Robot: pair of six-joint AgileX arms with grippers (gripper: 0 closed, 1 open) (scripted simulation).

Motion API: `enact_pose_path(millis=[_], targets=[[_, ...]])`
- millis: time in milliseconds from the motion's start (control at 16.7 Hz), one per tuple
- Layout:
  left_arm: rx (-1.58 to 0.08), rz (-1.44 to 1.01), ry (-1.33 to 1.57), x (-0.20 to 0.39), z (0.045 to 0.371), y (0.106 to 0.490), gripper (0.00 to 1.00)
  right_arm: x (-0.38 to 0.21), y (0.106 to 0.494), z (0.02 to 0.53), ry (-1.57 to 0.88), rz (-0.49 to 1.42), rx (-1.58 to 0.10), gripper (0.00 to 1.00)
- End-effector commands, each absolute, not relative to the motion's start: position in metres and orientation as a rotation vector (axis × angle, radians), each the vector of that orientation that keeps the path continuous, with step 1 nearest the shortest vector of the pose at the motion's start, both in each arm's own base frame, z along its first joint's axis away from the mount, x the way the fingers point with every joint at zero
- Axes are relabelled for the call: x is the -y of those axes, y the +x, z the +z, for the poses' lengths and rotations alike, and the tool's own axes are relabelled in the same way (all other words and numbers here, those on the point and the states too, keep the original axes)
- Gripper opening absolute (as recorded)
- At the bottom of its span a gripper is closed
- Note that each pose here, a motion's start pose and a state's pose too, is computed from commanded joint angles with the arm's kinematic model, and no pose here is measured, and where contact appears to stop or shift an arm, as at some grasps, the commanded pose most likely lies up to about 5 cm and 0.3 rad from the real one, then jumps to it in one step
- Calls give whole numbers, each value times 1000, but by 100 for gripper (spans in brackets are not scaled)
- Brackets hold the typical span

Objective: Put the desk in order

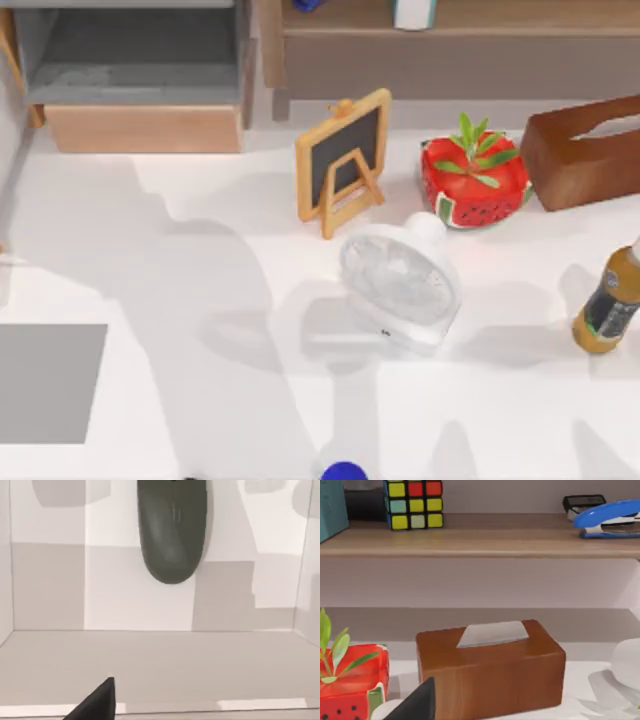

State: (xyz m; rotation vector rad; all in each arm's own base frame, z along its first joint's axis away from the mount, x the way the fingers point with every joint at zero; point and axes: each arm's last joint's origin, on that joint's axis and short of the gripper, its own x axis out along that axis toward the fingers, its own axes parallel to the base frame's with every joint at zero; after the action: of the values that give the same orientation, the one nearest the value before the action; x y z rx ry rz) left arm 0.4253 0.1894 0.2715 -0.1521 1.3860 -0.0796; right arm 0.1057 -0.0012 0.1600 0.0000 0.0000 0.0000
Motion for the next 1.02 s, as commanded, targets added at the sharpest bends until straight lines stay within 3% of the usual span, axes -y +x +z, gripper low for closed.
enact_pose_path(millis=[600, 1020], targets=[[-1480, 58, -49, -173, 138, 486, 100, 1, 106, 160, 0, 0, 0, 100], [-1468, 58, -46, -171, 134, 489, 100, 1, 106, 160, 0, 0, 0, 100]])
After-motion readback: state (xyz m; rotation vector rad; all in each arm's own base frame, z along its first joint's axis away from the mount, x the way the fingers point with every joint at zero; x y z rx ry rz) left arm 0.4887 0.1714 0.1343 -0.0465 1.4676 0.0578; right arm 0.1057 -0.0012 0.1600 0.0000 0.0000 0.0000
